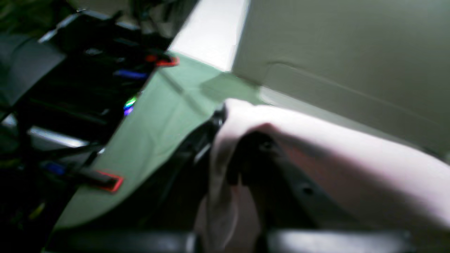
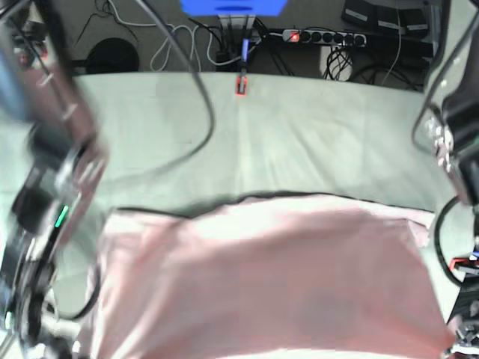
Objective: Layout the t-shirt on the table in an organized manner, then fold the t-shirt properly
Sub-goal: 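Lift the shirt with both grippers, shake it out, and lay it flat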
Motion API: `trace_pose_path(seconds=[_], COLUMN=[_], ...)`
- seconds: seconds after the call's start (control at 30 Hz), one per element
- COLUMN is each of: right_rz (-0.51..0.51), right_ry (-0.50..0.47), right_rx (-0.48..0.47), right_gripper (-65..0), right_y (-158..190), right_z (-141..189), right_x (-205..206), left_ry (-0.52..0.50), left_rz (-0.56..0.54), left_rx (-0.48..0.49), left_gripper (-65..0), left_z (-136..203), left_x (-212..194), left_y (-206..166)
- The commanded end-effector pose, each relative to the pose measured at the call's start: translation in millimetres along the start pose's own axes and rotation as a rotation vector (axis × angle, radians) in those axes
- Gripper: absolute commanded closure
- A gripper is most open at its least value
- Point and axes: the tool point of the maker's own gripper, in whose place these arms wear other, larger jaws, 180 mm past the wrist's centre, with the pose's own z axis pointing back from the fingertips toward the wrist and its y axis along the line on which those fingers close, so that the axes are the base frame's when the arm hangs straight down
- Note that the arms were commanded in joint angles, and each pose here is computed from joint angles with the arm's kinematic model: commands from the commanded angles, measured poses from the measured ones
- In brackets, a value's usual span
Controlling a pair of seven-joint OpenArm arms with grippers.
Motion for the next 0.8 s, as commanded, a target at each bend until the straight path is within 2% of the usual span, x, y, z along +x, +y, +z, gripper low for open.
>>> trace_pose_path(seconds=[0.0, 0.07, 0.1, 0.17, 0.23, 0.33, 0.43, 0.53, 0.6, 0.77], right_rz=[0.001, -0.017, -0.015, 0.004, 0.001, -0.008, -0.019, -0.027, -0.024, -0.010], right_ry=[-0.117, -0.118, -0.116, -0.089, -0.071, -0.090, -0.069, -0.042, -0.014, 0.065], right_rx=[0.032, 0.062, 0.073, 0.065, 0.073, 0.075, 0.068, 0.063, 0.036, -0.032], right_gripper=[0.0, -0.1, -2.6, -10.2, -20.6, -35.0, -44.8, -48.8, -49.9, -50.2], right_y=[9.2, 17.6, 21.4, 16.3, 18.2, 17.5, 14.3, 11.6, -2.7, -30.9], right_z=[-9.2, -26.9, -33.4, -37.4, -41.5, -41.6, -40.4, -39.0, -31.7, -5.9], right_x=[49.7, 54.7, 58.7, 56.0, 48.1, 50.3, 33.8, 16.1, 0.9, -60.1], left_ry=[-0.099, -0.084, -0.073, -0.042, 0.002, 0.015, 0.011, 0.016, 0.036, 0.108], left_rz=[0.011, 0.036, 0.043, 0.062, 0.069, 0.081, 0.088, 0.088, 0.083, 0.031], left_rx=[-0.004, -0.002, -0.003, 0.006, 0.011, 0.002, 0.000, 0.002, 0.017, 0.080], left_gripper=[-1.1, -3.1, -5.9, -14.7, -25.0, -34.8, -44.4, -51.8, -55.0, -57.8], left_z=[-5.3, -21.1, -27.4, -36.1, -42.8, -45.6, -45.8, -45.6, -44.0, -27.6], left_x=[39.3, 37.8, 39.7, 36.9, 25.0, 20.3, 20.5, 16.8, 5.7, -47.0], left_y=[-3.3, -8.7, -11.9, -10.7, -10.1, -14.1, -15.0, -13.9, -5.1, 31.2])
